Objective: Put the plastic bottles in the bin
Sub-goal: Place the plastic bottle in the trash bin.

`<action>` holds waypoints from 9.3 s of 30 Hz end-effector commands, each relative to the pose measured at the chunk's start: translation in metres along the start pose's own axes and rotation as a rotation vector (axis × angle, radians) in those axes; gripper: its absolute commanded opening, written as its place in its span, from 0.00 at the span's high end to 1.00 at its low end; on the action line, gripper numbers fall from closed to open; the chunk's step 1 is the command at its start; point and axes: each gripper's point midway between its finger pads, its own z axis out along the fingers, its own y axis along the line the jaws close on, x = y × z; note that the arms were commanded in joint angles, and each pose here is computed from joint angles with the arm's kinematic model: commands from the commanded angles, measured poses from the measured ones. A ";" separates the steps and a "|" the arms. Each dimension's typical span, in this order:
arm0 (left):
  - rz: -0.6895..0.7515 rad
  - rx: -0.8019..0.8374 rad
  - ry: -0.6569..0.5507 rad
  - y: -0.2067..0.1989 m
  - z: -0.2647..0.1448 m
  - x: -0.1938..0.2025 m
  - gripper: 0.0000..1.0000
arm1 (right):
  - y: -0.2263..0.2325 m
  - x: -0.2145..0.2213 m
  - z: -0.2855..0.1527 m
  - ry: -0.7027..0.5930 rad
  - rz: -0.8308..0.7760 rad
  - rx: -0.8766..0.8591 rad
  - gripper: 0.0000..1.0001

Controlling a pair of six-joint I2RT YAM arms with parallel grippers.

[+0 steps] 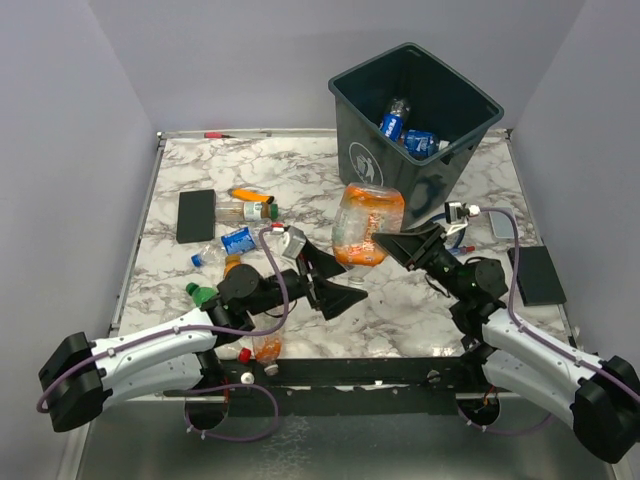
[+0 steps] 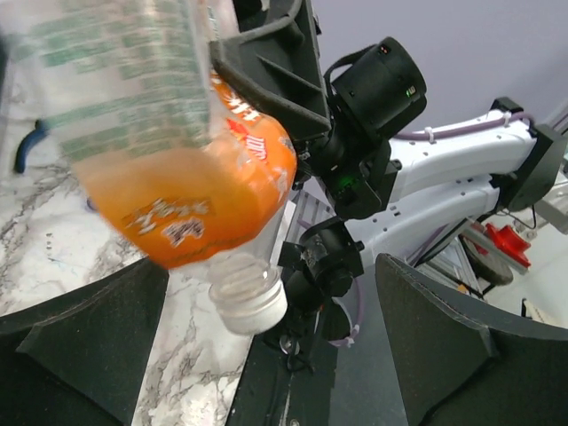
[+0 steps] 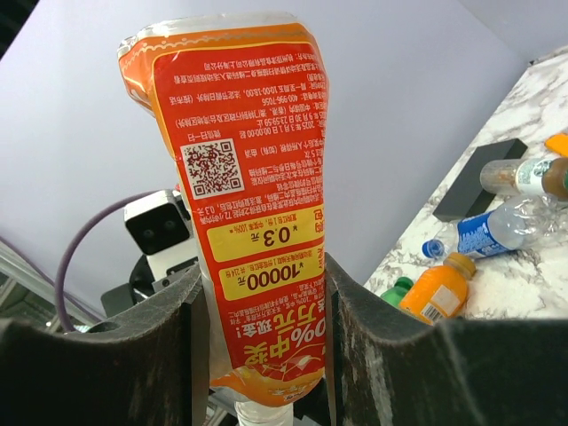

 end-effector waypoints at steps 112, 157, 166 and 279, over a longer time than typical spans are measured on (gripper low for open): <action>2.035 -0.158 0.439 0.055 -0.060 -0.039 0.01 | 0.092 0.025 -0.031 0.727 -0.328 0.057 0.84; -0.137 0.097 -0.186 -0.047 0.038 -0.073 0.01 | 0.088 -0.061 0.011 0.142 -0.679 0.077 0.85; -0.158 0.189 -0.139 -0.059 0.048 -0.063 0.24 | 0.082 -0.044 0.014 0.199 -0.621 0.038 0.82; 0.564 -1.130 -0.146 0.152 -0.108 -0.115 0.01 | -0.071 -0.348 0.132 -0.355 -1.134 0.974 1.00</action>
